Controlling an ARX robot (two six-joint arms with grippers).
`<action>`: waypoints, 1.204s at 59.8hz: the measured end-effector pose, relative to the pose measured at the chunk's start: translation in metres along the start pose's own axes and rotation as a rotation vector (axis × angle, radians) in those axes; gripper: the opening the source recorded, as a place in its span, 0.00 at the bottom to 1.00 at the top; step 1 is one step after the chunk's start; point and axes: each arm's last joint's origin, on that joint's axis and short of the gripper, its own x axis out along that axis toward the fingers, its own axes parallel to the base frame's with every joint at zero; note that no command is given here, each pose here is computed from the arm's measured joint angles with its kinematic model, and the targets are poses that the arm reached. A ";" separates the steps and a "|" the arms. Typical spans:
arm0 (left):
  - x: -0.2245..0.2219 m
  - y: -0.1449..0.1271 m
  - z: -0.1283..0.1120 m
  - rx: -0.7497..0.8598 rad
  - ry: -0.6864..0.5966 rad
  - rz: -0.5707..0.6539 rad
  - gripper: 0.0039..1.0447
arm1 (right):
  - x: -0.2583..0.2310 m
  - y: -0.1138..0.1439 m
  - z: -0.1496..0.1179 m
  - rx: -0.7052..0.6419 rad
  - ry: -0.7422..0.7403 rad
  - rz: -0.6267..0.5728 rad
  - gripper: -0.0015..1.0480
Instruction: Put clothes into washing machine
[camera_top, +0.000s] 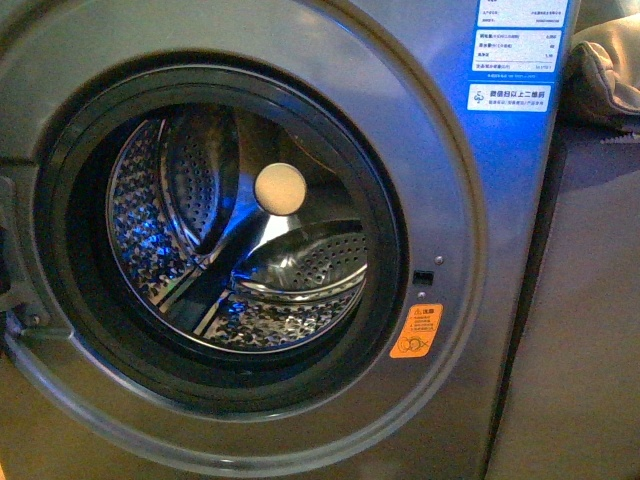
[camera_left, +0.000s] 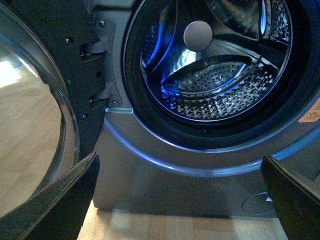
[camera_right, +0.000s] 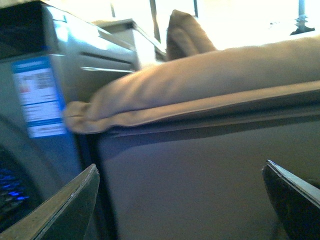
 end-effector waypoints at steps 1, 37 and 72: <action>0.000 0.000 0.000 0.000 0.000 0.001 0.94 | 0.003 -0.006 0.002 0.000 0.010 -0.026 0.93; 0.000 0.000 0.000 0.000 0.001 0.000 0.94 | 0.060 -0.212 -0.109 0.147 0.980 -0.364 0.93; 0.000 0.000 0.000 0.000 0.001 0.000 0.94 | 0.046 -0.229 -0.286 0.103 1.284 -0.364 0.93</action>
